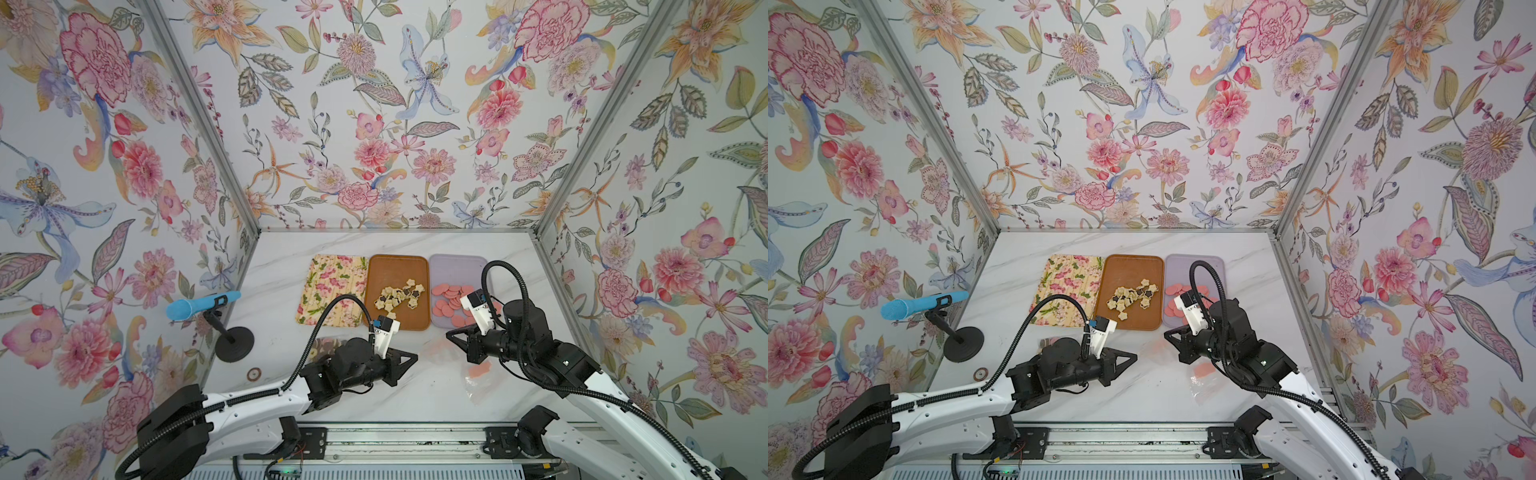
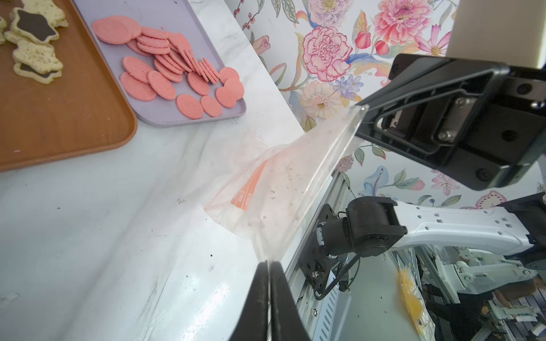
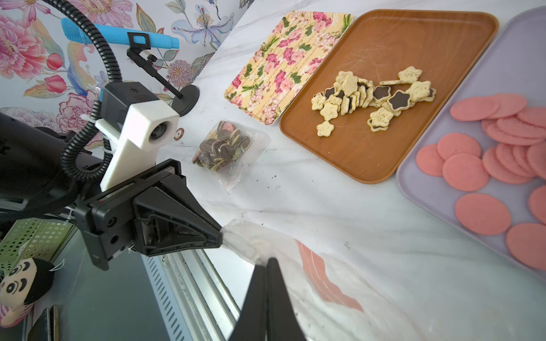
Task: Pour cookies out of the ziploc bag
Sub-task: Place the ziploc bag at the center of the board.
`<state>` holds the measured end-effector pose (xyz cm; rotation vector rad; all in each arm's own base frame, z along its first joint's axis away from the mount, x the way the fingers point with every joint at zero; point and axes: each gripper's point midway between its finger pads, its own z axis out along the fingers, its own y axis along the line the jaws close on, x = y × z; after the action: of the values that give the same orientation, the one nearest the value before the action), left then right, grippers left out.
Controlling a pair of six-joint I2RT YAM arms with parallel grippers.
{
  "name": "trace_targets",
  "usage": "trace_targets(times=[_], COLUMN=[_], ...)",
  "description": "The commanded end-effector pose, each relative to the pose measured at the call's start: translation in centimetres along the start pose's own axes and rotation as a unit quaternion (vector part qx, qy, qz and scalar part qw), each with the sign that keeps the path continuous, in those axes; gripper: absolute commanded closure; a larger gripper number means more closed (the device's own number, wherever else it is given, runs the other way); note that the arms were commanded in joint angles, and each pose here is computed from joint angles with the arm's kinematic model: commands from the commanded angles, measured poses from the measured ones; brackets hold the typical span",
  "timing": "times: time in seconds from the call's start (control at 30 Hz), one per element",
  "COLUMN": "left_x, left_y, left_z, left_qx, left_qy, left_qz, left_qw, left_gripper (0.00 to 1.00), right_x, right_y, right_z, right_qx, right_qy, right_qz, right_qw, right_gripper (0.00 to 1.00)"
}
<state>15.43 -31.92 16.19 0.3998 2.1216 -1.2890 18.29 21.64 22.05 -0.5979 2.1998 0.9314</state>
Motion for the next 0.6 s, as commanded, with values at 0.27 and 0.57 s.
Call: trace_targets(times=[0.27, 0.57], left_x=[-1.9, -1.8], left_y=[6.4, 6.8], left_z=[-6.8, -8.4], left_qx=[-0.211, -0.212], left_qy=[-0.064, -0.078], left_qz=[0.003, 0.006], left_qw=[0.975, 0.974], left_gripper=[0.6, 0.59], right_x=[2.2, 4.8], right_y=[-0.7, -0.7], right_z=[4.6, 6.4], right_qx=[0.064, 0.146], right_qy=[0.04, -0.035], right_qz=[-0.021, 0.028], right_qw=[0.997, 0.988], right_gripper=[1.0, 1.0])
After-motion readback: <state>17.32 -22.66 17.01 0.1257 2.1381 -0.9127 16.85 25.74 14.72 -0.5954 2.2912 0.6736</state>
